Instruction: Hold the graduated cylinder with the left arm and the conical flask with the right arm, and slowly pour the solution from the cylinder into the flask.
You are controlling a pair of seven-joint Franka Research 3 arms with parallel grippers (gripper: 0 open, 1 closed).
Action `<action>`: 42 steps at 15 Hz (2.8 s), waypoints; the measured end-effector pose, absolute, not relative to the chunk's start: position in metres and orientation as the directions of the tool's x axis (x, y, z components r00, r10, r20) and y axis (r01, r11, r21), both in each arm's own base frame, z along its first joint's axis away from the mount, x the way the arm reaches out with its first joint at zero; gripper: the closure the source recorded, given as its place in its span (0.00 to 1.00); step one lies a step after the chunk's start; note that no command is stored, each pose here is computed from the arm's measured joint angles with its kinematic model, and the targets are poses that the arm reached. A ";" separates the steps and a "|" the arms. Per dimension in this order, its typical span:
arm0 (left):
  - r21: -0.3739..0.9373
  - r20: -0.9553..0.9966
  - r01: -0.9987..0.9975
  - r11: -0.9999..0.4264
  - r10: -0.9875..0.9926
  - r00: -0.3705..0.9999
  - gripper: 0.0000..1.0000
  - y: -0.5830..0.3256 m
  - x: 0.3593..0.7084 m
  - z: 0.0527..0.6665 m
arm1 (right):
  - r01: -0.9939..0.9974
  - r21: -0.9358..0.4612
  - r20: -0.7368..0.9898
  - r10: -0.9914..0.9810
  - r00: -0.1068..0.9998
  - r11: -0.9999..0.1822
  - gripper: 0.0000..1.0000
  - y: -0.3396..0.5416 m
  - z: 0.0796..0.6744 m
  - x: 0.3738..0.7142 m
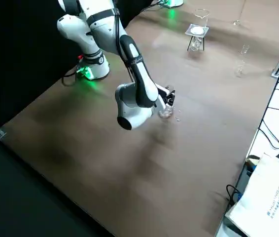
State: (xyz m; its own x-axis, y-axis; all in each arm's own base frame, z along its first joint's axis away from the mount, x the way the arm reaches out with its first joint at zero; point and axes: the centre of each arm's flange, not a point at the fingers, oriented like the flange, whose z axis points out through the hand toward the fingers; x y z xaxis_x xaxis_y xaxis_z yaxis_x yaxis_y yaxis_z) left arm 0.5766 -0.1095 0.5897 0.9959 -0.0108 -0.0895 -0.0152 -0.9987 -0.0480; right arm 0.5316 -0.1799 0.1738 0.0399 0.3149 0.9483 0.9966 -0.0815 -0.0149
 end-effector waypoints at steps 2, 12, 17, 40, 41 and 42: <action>-0.048 -0.089 -0.013 -0.999 -0.009 0.996 0.00 -0.108 0.577 0.590 | 0.997 -0.007 0.950 0.310 0.033 -0.082 0.61 -0.181 0.171 0.533; -0.048 -0.090 -0.015 -0.999 -0.011 0.996 0.00 -0.109 0.577 0.590 | 0.991 -0.028 0.980 0.190 0.052 -0.127 0.21 -0.184 0.148 0.533; -0.049 -0.089 -0.002 -0.999 0.002 0.996 0.00 -0.102 0.578 0.589 | 0.986 -0.078 0.971 0.212 0.109 -0.148 0.00 -0.198 0.168 0.554; -0.050 -0.085 0.021 -0.999 0.025 0.996 0.00 -0.089 0.580 0.590 | 0.594 -0.427 0.214 0.562 0.799 -0.682 0.00 -0.124 0.445 0.663; -0.050 -0.085 0.021 -0.999 0.025 0.996 0.00 -0.089 0.580 0.590 | 0.567 -0.408 0.175 0.548 0.818 -0.716 0.00 -0.110 0.458 0.663; -0.050 -0.085 0.021 -0.999 0.025 0.996 0.00 -0.088 0.581 0.590 | 0.545 -0.385 0.143 0.536 0.832 -0.745 0.00 -0.095 0.471 0.662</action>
State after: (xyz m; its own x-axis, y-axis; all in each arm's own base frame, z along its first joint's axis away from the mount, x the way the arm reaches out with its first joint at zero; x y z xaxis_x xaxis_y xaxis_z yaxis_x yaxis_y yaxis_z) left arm 0.5805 -0.0884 0.5902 0.9960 0.0253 -0.0853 0.0211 -0.9985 -0.0496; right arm 0.6615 -0.0954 0.4715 0.8322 0.5358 0.1429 0.5455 -0.7447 -0.3846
